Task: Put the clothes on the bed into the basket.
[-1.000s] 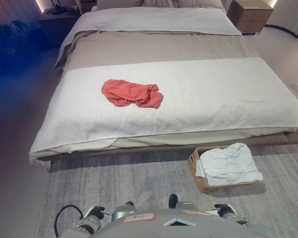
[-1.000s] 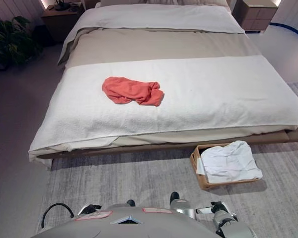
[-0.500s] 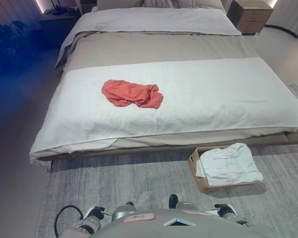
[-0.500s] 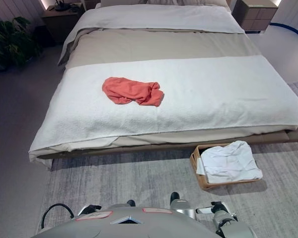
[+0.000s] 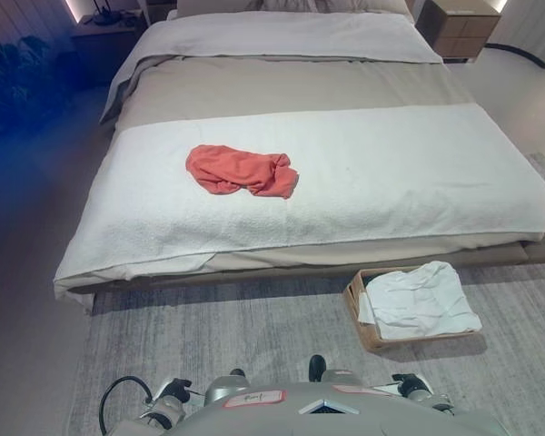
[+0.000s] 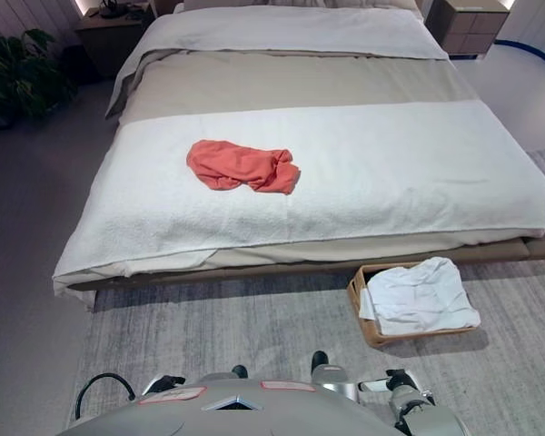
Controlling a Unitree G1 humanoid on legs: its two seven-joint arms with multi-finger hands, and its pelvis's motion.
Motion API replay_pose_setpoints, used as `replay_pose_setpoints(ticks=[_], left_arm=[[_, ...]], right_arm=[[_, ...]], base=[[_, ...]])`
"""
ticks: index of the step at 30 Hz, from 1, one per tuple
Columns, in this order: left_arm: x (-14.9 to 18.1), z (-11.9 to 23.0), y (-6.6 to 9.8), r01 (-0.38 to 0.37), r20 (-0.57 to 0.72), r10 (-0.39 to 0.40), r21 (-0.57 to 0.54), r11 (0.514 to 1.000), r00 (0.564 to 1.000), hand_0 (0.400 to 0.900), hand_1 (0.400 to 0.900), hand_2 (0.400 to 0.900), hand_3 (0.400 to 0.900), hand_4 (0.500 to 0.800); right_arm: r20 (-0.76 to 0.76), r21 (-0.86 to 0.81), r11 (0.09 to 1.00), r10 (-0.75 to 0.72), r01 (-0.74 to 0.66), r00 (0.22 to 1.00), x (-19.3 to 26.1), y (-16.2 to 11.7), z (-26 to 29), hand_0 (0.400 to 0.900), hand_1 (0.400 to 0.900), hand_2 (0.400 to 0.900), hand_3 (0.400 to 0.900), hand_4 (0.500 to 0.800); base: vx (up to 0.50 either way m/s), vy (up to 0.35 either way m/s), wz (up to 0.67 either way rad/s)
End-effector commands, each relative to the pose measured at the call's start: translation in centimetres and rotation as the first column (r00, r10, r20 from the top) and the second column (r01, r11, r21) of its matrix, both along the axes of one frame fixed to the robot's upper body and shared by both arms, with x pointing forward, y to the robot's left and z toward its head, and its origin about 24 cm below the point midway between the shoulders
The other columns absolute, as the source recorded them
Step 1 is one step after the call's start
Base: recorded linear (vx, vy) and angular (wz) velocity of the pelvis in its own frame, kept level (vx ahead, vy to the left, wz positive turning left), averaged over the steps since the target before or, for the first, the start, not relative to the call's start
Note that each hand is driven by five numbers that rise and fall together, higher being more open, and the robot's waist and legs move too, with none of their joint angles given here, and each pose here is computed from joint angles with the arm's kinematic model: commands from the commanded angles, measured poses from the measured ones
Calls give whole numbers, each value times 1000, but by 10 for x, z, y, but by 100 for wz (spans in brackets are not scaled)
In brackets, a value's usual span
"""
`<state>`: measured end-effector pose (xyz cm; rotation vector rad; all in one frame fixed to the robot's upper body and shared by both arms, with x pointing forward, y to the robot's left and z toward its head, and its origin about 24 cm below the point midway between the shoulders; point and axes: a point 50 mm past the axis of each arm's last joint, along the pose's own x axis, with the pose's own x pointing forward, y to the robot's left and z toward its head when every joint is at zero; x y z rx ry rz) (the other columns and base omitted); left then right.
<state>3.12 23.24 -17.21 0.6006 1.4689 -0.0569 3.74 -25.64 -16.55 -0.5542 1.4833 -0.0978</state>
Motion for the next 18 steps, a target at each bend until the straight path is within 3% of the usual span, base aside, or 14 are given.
replay_pose_setpoints(ticks=[1,7,12,18], left_arm=[[14,7,22,-31,13,30,63,998,999,900,900,900,900,800],[21,10,32,-86,39,83,82,993,996,900,900,900,900,800],[17,9,28,-148,37,146,65,987,989,900,900,900,900,800],[-13,6,26,-230,-26,233,72,970,972,900,900,900,900,800]], right_arm=[[46,-58,998,28,-26,999,30,-14,8,900,900,900,900,800],[124,-53,998,46,-40,991,56,-13,13,900,900,900,900,800],[141,-77,997,31,-20,990,59,-25,17,900,900,900,900,800],[114,-101,995,29,-17,993,54,-32,19,900,900,900,900,800]], base=[[-80,-39,-1],[-41,-115,2],[35,-169,-10],[404,21,-51]])
